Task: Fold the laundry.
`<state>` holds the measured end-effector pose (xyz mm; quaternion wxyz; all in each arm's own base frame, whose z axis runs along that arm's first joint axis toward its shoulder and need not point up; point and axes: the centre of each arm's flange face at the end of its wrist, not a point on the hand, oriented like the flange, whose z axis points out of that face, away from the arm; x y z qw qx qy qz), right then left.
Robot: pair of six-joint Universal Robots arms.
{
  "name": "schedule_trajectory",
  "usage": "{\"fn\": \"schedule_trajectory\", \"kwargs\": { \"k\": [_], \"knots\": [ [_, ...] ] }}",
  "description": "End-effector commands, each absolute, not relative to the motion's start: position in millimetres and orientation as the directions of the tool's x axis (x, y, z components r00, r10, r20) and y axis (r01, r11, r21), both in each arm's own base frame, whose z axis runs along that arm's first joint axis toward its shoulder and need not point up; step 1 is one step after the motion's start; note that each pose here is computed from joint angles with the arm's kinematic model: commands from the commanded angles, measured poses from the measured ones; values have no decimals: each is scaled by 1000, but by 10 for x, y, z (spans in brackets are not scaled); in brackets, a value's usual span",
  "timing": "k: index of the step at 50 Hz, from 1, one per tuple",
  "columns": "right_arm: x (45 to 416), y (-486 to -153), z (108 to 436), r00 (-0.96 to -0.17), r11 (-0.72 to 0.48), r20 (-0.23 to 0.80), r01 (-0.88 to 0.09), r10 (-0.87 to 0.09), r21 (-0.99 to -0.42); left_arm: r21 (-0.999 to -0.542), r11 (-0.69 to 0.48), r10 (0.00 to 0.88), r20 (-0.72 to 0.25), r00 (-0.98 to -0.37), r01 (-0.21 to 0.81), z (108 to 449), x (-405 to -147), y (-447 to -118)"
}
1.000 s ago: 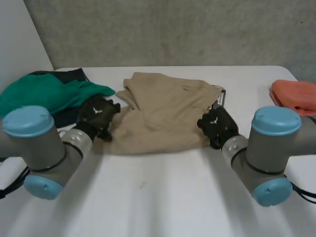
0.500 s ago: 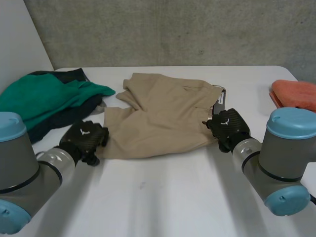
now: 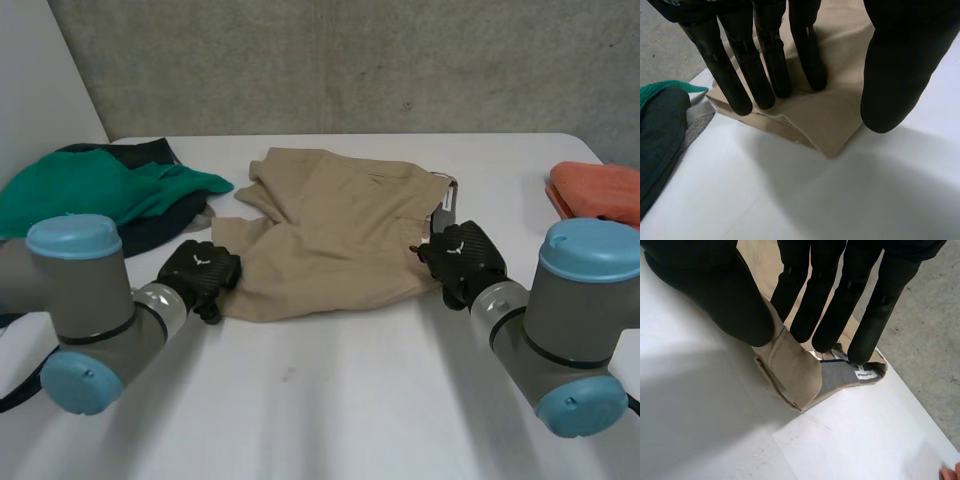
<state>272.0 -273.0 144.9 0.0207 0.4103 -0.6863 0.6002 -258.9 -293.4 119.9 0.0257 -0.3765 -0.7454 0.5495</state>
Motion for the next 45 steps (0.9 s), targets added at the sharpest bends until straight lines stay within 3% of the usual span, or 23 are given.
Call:
{"fn": "schedule_trajectory", "kwargs": {
  "k": [1, 10, 17, 22, 26, 27, 29, 31, 35, 38, 41, 45],
  "knots": [
    [2706, -2740, 1461, -665, -57, 521, -587, -535, -808, -826, 33, 587, -439, -680, 562, 1184, -2680, -3030],
    [2689, -2759, 1465, -669, -51, 521, -588, -530, -807, -822, -22, 572, -478, -667, 570, 1246, -2715, -3069],
    [2706, -2743, 1527, -664, -65, 528, -589, -529, -806, -856, -28, 503, -458, -733, 516, 1633, -2660, -2921],
    [2706, -2659, 1578, -622, -61, 551, -630, -556, -774, -866, 28, 528, -411, -743, 499, 1774, -2581, -2647],
    [2608, -2502, 1624, -513, -47, 603, -737, -610, -674, -819, 111, 612, -390, -688, 563, 1819, -2463, -2260],
    [2547, -2424, 1667, -453, -47, 623, -784, -637, -619, -784, 140, 646, -390, -656, 604, 1850, -2398, -2090],
    [2468, -2327, 1708, -393, -41, 631, -828, -669, -559, -741, 163, 686, -390, -614, 652, 1876, -2332, -1910],
    [2336, -2165, 1726, -303, -22, 606, -884, -735, -468, -664, 185, 743, -388, -546, 724, 1905, -2240, -1666],
    [2171, -1909, 1769, -177, -24, 520, -934, -836, -356, -524, 203, 835, -348, -425, 828, 1921, -2122, -1336],
    [2174, -1877, 1821, -137, -72, 516, -928, -846, -366, -457, 170, 880, -329, -343, 873, 1963, -2114, -1207],
    [2194, -1916, 1849, -149, -86, 527, -915, -837, -394, -481, 114, 871, -373, -321, 869, 2004, -2205, -1272],
    [2251, -2130, 1821, -225, -59, 556, -893, -800, -446, -576, 41, 820, -448, -357, 816, 2021, -2473, -1585]
  ]
}}
